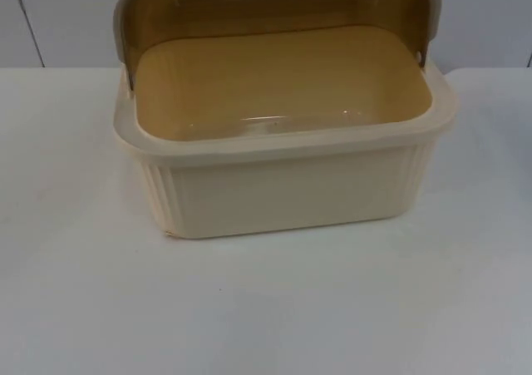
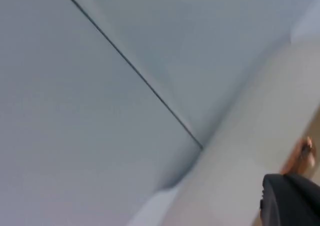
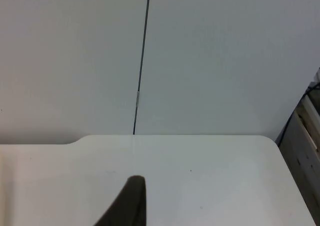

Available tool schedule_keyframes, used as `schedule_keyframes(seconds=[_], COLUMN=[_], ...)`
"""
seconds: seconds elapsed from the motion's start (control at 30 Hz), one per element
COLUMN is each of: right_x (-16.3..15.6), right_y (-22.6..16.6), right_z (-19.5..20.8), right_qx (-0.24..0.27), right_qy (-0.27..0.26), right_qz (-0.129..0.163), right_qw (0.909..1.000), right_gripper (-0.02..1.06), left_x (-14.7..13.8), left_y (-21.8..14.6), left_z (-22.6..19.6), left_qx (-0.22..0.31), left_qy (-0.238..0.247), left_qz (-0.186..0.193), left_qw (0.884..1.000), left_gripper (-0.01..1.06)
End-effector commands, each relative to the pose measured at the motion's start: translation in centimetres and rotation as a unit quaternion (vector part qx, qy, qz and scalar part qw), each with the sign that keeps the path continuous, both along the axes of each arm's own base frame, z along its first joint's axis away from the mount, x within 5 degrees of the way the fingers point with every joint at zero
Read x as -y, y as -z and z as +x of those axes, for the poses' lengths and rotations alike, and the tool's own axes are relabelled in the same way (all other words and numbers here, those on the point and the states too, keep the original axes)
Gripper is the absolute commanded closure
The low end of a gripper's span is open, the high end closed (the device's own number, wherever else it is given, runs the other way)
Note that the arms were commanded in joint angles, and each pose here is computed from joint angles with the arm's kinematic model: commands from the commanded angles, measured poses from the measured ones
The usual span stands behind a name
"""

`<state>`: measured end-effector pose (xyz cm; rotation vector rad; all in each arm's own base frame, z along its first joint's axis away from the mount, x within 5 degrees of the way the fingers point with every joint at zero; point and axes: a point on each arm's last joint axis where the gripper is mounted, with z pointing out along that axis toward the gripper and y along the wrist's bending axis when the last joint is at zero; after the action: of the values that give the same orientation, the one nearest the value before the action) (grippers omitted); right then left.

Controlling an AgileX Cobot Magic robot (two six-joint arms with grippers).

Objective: Open the box lid with the left hand, place the block into the box with the right hand, then close the box lid with the left hand.

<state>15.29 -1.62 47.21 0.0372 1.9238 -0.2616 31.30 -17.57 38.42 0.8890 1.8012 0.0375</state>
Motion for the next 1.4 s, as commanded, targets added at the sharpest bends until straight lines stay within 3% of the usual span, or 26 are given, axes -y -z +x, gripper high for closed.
schedule_keyframes(seconds=[0.0,0.07,0.2,0.33,0.4,0.5,0.6,0.67,0.8,1.03,1.1,1.17,1.37], right_x=[-0.1,-0.1,-0.1,-0.1,-0.1,-0.1,-0.1,-0.1,-0.1,-0.1,-0.1,-0.1,-0.1], right_y=[0.0,0.0,0.0,0.0,0.0,0.0,0.0,0.0,0.0,0.0,0.0,0.0,0.0], right_z=[0.0,0.0,0.0,0.0,0.0,0.0,0.0,0.0,0.0,0.0,0.0,0.0,0.0], right_qx=[0.002,0.002,0.002,0.002,0.002,0.002,0.002,0.002,0.002,0.002,0.002,0.002,0.001], right_qy=[-0.002,-0.002,-0.002,-0.002,-0.002,-0.002,-0.002,-0.002,-0.002,-0.002,-0.002,-0.002,-0.002], right_qz=[-0.002,-0.002,-0.002,-0.002,-0.002,-0.002,-0.002,-0.002,-0.002,-0.002,-0.002,-0.002,-0.002], right_qw=[1.0,1.0,1.0,1.0,1.0,1.0,1.0,1.0,1.0,1.0,1.0,1.0,1.0], right_gripper=[0.0,0.0,0.0,0.0,0.0,0.0,0.0,0.0,0.0,0.0,0.0,0.0,0.0], left_x=[-1.0,-1.4,-4.3,-7.5,-8.7,-12.1,-15.3,-15.9,-18.7,-19.2,-18.6,-18.3,-18.2], left_y=[-3.4,-4.4,-8.2,-10.1,-10.6,-11.1,-10.6,-10.5,-8.9,-4.9,-2.2,-0.4,2.5], left_z=[-1.5,-2.0,-4.7,-5.8,-6.1,-6.7,-7.1,-7.1,-7.2,-6.5,-6.2,-6.1,-6.0], left_qx=[0.051,0.067,0.109,0.136,0.146,0.149,0.123,0.115,0.057,0.006,-0.038,-0.07,-0.087], left_qy=[-0.014,-0.018,-0.056,-0.098,-0.115,-0.18,-0.258,-0.274,-0.356,-0.369,-0.359,-0.356,-0.353], left_qz=[-0.067,-0.082,-0.158,-0.18,-0.182,-0.173,-0.166,-0.167,-0.149,-0.124,-0.162,-0.177,-0.17], left_qw=[0.996,0.994,0.98,0.969,0.966,0.957,0.944,0.94,0.921,0.921,0.918,0.915,0.916], left_gripper=[1.05,1.05,1.05,1.05,1.05,1.05,1.05,1.05,1.05,1.05,1.05,1.05,1.05])
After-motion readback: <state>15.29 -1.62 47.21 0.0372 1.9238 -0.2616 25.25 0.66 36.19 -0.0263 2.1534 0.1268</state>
